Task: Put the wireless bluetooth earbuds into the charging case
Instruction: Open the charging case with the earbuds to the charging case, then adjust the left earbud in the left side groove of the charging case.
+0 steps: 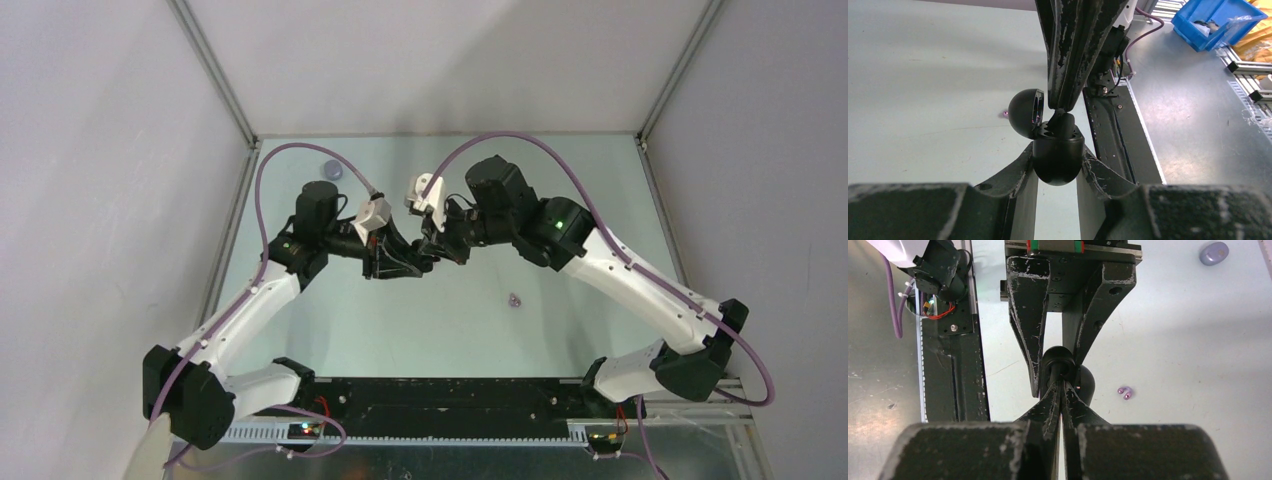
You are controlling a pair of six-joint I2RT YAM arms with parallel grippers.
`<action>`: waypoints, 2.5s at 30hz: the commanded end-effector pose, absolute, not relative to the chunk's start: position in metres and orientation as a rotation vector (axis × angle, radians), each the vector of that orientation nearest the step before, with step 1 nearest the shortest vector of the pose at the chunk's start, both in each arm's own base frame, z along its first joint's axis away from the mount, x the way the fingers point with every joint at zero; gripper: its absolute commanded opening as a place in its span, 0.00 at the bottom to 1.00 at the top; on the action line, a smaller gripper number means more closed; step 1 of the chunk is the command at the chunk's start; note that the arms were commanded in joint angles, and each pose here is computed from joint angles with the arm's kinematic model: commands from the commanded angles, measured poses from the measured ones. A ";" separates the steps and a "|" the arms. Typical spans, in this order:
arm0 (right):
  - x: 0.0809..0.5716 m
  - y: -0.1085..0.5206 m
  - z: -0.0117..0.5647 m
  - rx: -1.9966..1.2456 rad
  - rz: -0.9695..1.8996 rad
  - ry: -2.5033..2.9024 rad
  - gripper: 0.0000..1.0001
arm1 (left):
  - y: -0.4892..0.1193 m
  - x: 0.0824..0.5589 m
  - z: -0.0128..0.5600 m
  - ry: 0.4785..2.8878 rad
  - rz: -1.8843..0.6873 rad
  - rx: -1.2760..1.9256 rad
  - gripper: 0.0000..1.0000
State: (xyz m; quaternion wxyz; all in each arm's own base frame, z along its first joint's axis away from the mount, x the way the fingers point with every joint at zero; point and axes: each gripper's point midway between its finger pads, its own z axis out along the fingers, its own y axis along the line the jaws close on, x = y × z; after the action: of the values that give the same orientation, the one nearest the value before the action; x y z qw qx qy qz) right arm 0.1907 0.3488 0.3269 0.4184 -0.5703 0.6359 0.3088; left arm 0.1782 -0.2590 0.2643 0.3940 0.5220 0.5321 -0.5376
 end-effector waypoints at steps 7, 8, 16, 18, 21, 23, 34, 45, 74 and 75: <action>0.186 0.361 0.340 -1.450 0.791 1.559 0.12 | -0.260 0.175 0.267 1.318 -1.370 1.344 0.00; 0.186 0.361 0.339 -1.454 0.793 1.561 0.12 | -0.260 0.175 0.267 1.317 -1.369 1.344 0.00; 0.180 0.360 0.347 -1.466 0.824 1.548 0.15 | -0.260 0.175 0.267 1.317 -1.368 1.344 0.00; 0.180 0.360 0.349 -1.469 0.826 1.542 0.16 | -0.260 0.175 0.267 1.317 -1.370 1.344 0.00; 0.182 0.361 0.346 -1.474 0.822 1.550 0.16 | -0.260 0.175 0.266 1.319 -1.372 1.345 0.00; 0.183 0.363 0.343 -1.477 0.824 1.557 0.16 | -0.260 0.174 0.267 1.315 -1.369 1.346 0.00; 0.193 0.361 0.335 -1.473 0.826 1.582 0.09 | -0.259 0.174 0.266 1.313 -1.364 1.350 0.00; 0.192 0.349 0.343 -1.433 0.937 1.561 0.00 | -0.259 0.173 0.268 1.304 -1.368 1.357 0.00; 0.189 0.364 0.320 -1.456 0.974 1.609 0.00 | -0.259 0.172 0.268 1.303 -1.370 1.359 0.00; 0.191 0.364 0.322 -1.450 0.959 1.606 0.00 | -0.259 0.171 0.268 1.302 -1.371 1.360 0.00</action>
State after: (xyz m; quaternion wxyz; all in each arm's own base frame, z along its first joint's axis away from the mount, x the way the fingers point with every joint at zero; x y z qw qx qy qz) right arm 0.1842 0.3597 0.3245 0.3604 -0.5630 0.6293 0.3963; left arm 0.1739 -0.2582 0.2606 0.3835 0.5221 0.5354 -0.5419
